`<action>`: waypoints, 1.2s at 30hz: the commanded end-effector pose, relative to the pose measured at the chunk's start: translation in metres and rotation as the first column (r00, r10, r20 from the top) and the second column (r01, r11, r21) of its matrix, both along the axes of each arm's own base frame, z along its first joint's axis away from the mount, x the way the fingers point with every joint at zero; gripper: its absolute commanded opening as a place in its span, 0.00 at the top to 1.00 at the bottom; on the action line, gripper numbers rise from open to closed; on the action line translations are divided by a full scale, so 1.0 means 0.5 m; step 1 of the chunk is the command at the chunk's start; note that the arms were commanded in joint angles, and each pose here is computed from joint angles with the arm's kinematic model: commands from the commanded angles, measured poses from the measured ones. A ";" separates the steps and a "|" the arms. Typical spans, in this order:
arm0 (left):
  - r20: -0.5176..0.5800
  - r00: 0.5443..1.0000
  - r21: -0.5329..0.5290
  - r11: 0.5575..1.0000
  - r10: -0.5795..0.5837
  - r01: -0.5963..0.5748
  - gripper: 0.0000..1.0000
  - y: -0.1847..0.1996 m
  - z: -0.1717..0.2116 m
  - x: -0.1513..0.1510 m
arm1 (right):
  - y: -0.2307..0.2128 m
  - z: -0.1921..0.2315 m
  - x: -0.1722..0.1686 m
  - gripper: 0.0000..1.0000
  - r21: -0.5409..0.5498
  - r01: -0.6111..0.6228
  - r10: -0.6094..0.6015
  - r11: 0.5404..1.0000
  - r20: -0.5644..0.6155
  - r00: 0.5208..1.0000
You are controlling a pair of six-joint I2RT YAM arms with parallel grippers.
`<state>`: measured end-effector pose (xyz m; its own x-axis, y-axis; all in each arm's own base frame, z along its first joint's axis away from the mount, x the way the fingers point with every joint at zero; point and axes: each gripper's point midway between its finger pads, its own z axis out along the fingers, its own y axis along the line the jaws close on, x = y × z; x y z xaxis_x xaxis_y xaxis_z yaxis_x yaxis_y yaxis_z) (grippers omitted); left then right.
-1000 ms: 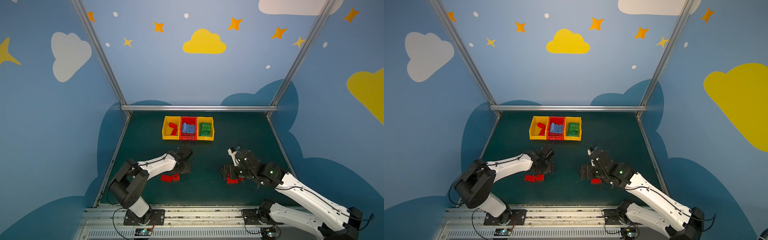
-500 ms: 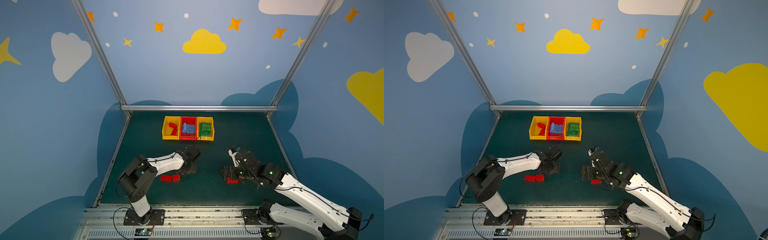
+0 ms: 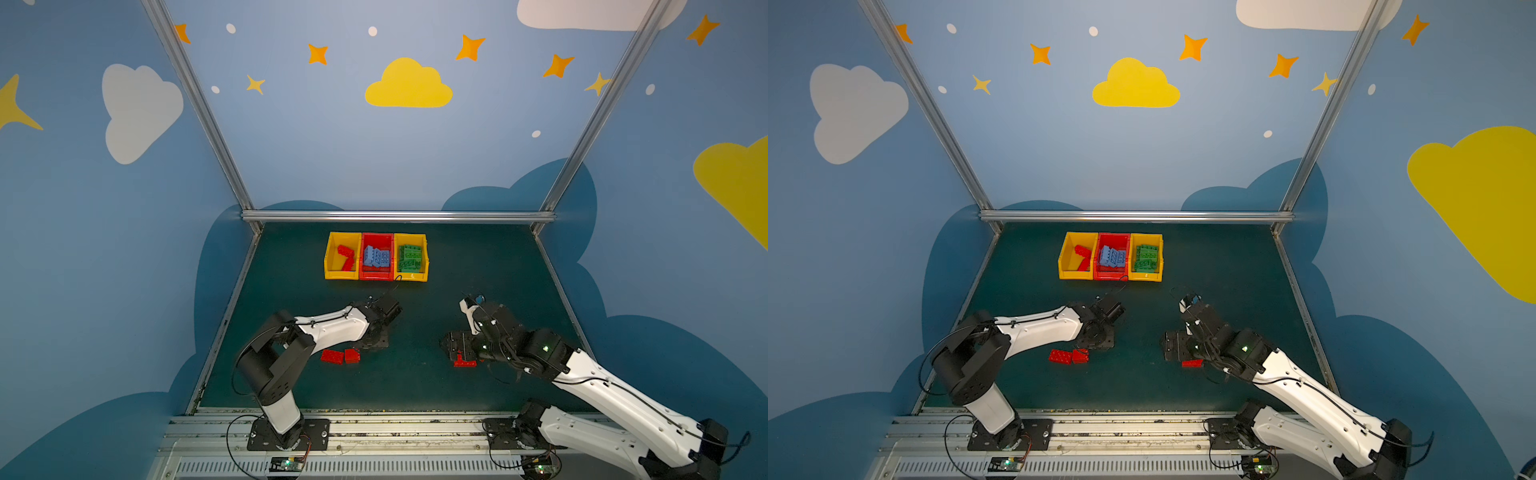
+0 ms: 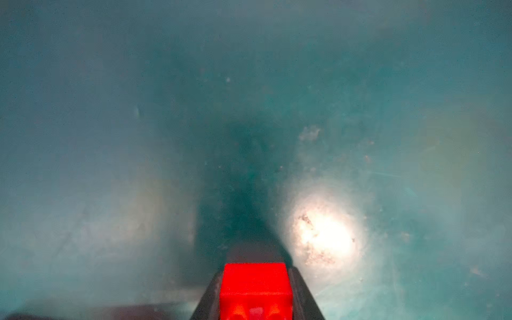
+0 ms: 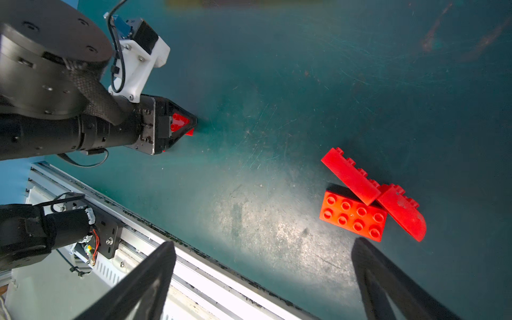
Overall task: Sort the legos into containers by color
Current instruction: 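Lower the left gripper onto a red brick in the pile and grasp it, then carry the red brick with the left gripper into the yellow bin and release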
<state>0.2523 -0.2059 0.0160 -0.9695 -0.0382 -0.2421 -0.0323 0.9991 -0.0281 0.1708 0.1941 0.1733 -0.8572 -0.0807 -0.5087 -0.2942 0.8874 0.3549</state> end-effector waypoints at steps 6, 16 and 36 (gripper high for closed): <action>-0.027 0.999 0.172 0.985 -0.018 0.022 0.79 0.046 0.011 0.007 | -0.006 0.013 0.005 0.03 -0.022 0.009 -0.009 1.000 0.020 1.000; 0.098 0.992 0.135 0.987 0.075 -0.088 0.79 0.108 0.134 0.185 | -0.006 0.051 0.033 0.03 -0.053 0.008 -0.005 0.999 0.063 0.998; 0.191 0.943 0.042 0.958 0.272 -0.284 0.72 0.251 0.204 0.596 | 0.018 0.060 0.163 0.03 -0.038 0.006 -0.005 0.999 0.009 1.000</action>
<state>0.5552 -0.0813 0.1193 -0.8278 -0.3071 -0.4695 -0.3367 0.9414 -0.0221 0.2453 0.1980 0.1951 -0.8628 -0.0878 -0.4979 -0.2660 0.9163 0.2993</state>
